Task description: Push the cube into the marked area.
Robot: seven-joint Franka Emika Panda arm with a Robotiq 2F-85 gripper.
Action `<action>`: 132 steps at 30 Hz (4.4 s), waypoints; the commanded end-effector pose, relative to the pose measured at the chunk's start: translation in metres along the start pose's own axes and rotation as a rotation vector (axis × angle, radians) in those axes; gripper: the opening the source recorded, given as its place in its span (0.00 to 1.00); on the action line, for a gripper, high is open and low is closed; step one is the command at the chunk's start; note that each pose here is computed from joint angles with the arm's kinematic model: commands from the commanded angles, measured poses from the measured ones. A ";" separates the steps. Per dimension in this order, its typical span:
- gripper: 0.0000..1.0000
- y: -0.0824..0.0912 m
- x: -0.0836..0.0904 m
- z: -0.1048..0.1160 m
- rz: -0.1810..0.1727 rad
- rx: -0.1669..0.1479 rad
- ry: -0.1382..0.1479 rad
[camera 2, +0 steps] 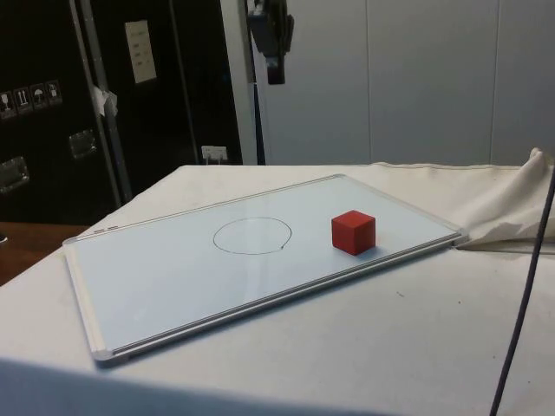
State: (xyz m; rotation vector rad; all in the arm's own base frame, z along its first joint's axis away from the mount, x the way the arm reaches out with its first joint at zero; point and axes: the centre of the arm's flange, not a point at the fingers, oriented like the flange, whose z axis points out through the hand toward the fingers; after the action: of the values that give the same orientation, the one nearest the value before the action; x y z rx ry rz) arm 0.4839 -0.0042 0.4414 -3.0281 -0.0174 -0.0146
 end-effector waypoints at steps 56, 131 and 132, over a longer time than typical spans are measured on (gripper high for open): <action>0.00 0.039 -0.175 0.166 -0.025 0.064 0.034; 0.00 0.010 -0.131 0.237 0.028 -0.069 0.115; 0.00 0.010 -0.131 0.238 0.029 -0.070 0.113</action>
State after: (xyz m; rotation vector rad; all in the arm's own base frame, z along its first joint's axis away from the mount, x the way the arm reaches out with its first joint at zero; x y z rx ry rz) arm 0.3540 0.0077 0.1998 -3.0990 0.0300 -0.1700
